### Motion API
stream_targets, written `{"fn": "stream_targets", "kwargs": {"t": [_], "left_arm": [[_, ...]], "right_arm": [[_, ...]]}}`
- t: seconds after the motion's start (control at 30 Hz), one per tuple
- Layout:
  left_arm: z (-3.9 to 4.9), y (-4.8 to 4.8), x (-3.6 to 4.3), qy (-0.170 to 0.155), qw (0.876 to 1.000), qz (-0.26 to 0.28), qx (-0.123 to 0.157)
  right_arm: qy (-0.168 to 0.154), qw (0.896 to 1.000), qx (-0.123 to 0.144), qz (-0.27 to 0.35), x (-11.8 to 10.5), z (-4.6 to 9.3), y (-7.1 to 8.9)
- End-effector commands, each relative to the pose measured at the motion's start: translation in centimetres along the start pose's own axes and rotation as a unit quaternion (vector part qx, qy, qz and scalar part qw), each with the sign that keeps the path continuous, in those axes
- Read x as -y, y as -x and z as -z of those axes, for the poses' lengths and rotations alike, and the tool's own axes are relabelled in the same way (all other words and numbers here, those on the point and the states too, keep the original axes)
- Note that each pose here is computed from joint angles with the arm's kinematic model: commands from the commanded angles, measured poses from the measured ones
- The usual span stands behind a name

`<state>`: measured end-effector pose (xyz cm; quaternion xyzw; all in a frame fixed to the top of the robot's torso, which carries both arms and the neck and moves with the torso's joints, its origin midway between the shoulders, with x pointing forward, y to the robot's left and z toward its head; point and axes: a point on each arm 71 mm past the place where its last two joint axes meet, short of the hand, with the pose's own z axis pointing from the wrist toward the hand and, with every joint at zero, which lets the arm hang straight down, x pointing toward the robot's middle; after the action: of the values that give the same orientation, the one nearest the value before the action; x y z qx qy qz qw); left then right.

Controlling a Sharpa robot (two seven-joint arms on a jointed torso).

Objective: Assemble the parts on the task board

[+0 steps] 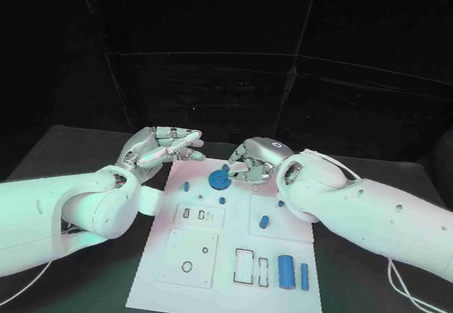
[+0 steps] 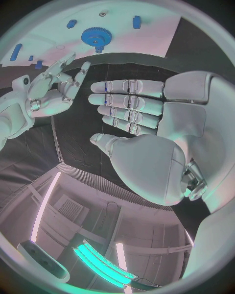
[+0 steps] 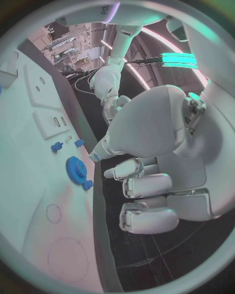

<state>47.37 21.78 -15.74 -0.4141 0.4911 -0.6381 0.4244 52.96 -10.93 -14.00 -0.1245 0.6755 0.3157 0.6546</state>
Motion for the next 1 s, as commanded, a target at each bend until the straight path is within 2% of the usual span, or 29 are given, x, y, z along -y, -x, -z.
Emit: {"fn": "stream_targets", "kwargs": {"t": [0.03, 0.2, 0.4, 0.53, 0.77, 1.0], "left_arm": [[-0.01, 0.0, 0.18, -0.005, 1.0, 0.0, -0.005], [-0.01, 0.08, 0.19, -0.005, 1.0, 0.0, -0.004], [-0.2, 0.01, 0.09, -0.005, 1.0, 0.0, -0.005], [-0.32, 0.07, 0.02, -0.006, 1.0, 0.0, -0.005], [-0.48, 0.17, -0.07, -0.006, 1.0, -0.001, -0.004], [-0.62, 0.08, -0.16, -0.006, 1.0, -0.001, -0.004]], "right_arm": [[0.028, 0.995, 0.058, -0.077, 1.2, 1.8, 1.6], [-0.015, 0.994, 0.045, -0.099, 5.3, 5.0, 2.6], [-0.044, 0.994, 0.046, -0.091, 8.5, 7.8, 3.5], [-0.068, 0.993, 0.042, -0.09, 10.4, 9.4, 3.2], [-0.09, 0.991, 0.027, -0.093, 12.4, 10.3, 1.6], [-0.097, 0.99, 0.017, -0.099, 13.1, 10.8, -0.1]]}}
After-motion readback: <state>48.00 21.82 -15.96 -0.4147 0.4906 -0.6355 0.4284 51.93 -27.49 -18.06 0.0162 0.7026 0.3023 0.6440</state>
